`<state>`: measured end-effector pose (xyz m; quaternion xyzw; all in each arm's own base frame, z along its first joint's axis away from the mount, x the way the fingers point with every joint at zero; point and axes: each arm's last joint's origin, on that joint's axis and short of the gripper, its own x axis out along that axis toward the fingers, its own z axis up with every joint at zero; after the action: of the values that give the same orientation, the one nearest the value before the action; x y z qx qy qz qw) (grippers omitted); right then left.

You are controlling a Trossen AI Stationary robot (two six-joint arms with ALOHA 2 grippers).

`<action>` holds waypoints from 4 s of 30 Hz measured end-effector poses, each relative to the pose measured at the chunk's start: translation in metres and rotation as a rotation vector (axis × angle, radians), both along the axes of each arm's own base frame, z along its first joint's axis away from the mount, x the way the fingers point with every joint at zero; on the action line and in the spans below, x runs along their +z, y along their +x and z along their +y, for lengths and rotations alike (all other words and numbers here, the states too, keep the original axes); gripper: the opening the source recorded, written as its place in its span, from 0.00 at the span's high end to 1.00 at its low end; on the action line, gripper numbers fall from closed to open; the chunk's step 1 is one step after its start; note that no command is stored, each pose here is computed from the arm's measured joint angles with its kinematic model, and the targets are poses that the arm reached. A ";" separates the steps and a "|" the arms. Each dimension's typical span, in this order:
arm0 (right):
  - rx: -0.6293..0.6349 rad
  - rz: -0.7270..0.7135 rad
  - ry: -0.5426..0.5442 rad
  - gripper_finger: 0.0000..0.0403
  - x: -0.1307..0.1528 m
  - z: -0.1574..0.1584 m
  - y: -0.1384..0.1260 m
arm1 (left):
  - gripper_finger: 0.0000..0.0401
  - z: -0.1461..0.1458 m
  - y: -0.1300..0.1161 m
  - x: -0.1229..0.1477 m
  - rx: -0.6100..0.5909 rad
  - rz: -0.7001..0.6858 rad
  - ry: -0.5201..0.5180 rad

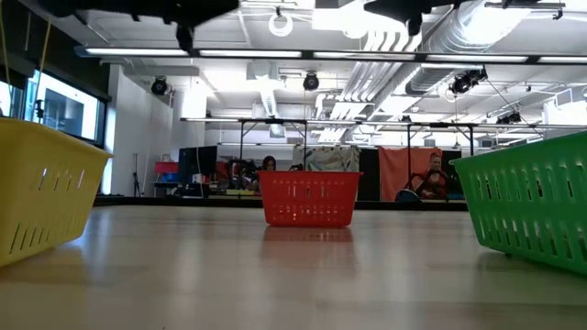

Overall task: Sort Halloween decoration
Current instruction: Return to Home Position

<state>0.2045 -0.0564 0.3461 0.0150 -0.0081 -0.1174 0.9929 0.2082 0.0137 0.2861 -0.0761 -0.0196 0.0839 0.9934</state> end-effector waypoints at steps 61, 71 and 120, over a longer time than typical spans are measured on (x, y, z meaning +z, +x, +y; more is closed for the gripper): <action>0.197 0.304 0.216 1.00 -0.032 0.048 -0.014 | 1.00 0.001 -0.060 -0.069 -0.048 -0.152 -0.088; 0.175 0.278 0.323 1.00 -0.053 0.049 -0.036 | 1.00 0.001 -0.075 -0.105 0.000 -0.146 -0.182; 0.152 -0.003 0.100 1.00 -0.179 0.044 -0.107 | 1.00 -0.001 -0.108 -0.122 -0.033 0.031 -0.234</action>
<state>0.0979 -0.0122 0.1670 0.0654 -0.0024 -0.0420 0.9970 0.1001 0.0129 0.1639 -0.1907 0.0069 0.0704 0.9791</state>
